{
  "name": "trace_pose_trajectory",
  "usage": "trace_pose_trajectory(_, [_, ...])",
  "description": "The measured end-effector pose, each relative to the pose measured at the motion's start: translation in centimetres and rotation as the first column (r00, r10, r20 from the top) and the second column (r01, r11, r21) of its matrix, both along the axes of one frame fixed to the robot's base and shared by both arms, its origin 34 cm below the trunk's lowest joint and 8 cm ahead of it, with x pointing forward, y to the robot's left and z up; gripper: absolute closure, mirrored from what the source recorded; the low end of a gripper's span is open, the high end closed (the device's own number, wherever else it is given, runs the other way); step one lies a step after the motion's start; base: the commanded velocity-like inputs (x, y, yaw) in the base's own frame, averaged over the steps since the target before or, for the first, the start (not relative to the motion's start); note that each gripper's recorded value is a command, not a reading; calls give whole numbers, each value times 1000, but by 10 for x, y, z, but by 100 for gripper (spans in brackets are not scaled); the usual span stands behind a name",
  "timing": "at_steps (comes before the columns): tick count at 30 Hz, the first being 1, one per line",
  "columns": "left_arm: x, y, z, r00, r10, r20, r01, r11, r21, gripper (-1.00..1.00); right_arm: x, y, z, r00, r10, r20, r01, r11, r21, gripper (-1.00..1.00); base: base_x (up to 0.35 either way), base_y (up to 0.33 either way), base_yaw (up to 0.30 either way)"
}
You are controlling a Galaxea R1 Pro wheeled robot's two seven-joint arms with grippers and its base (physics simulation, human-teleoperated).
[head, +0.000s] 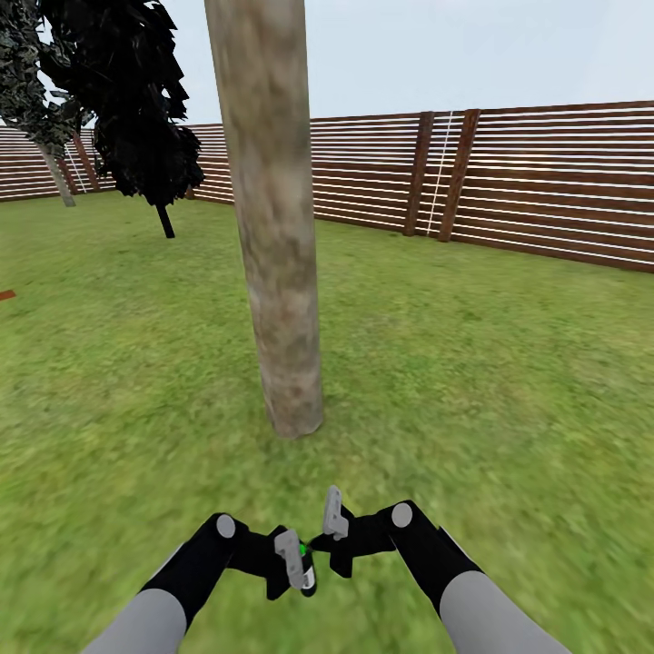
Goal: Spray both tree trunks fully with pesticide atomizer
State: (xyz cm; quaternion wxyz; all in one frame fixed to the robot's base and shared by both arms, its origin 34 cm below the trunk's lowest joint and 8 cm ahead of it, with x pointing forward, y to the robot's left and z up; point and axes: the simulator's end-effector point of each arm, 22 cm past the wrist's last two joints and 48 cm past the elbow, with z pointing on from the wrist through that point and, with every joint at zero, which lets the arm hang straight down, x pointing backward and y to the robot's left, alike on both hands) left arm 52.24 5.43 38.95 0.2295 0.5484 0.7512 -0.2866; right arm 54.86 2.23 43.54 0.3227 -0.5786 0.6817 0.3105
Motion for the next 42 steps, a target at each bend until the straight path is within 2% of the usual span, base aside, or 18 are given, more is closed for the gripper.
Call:
trace_pose_trajectory(2, [1,12,-4,1000,4,-1,-4,1000,19,100,0,0,0,1000,0,0,0,1000,0,100,0,0,0])
trace_pose_trajectory(9, [7,99,-21,999,52,4,-52,989,136,100,0,0,0,1000,1,0,-1,1000,-1,100,0,0,0])
trace_pose_trajectory(16, [1,228,-31,993,118,5,-114,947,302,100,0,-5,-3,1000,-2,-1,2,1000,-9,100,0,0,0])
trace_pose_trajectory(17, [0,248,-30,992,129,6,-124,937,327,100,0,-6,-3,1000,-2,-1,2,1000,-10,-100,0,0,0])
trace_pose_trajectory(20, [-3,299,-26,988,156,13,-149,910,387,100,-1,-7,-4,1000,-1,-3,1,1000,-13,-100,0,0,0])
trace_pose_trajectory(23, [-3,319,-22,984,177,18,-168,896,410,100,0,-14,-7,1000,-6,-5,6,1000,-23,-100,0,0,0])
trace_pose_trajectory(25, [4,330,-17,972,232,39,-228,888,399,100,2,-24,-11,1000,-15,-4,14,999,-37,-100,0,0,0])
trace_pose_trajectory(27, [15,342,-9,944,322,69,-324,873,363,100,9,-39,-16,999,-43,8,44,997,-56,-100,0,0,0])
trace_pose_trajectory(30, [30,361,-1,883,454,120,-468,827,312,100,34,-85,-38,979,-190,74,198,973,-122,-100,0,0,0])
trace_pose_trajectory(32, [33,375,-10,805,576,145,-591,757,279,100,35,-116,-70,934,-347,81,356,920,-167,-100,0,0,0])
trace_pose_trajectory(33, [32,380,-17,758,634,154,-649,712,266,100,34,-133,-86,895,-439,81,446,875,-188,-100,0,0,0])
trace_pose_trajectory(34, [31,384,-24,709,686,163,-703,665,254,100,32,-152,-101,839,-537,89,543,813,-211,-100,0,0,0])
trace_pose_trajectory(35, [31,386,-28,672,720,172,-738,629,245,100,30,-167,-110,794,-600,100,605,763,-227,-100,0,0,0])
trace_pose_trajectory(38, [44,386,-41,505,828,243,-861,466,201,100,35,-224,-122,562,-804,194,823,518,-235,-100,0,0,0])
trace_pose_trajectory(39, [46,383,-43,475,841,259,-879,436,195,100,38,-234,-121,510,-834,211,856,467,-224,-100,0,0,0])
trace_pose_trajectory(40, [49,378,-47,438,855,278,-898,398,189,100,41,-248,-118,429,-875,223,899,390,-197,-100,0,0,0])
trace_pose_trajectory(41, [49,369,-53,412,865,287,-909,370,190,100,41,-259,-116,356,-908,221,931,323,-172,-100,0,0,0])
trace_pose_trajectory(42, [48,365,-56,398,870,290,-915,354,193,100,41,-265,-116,317,-924,216,945,287,-159,-100,0,0,0])
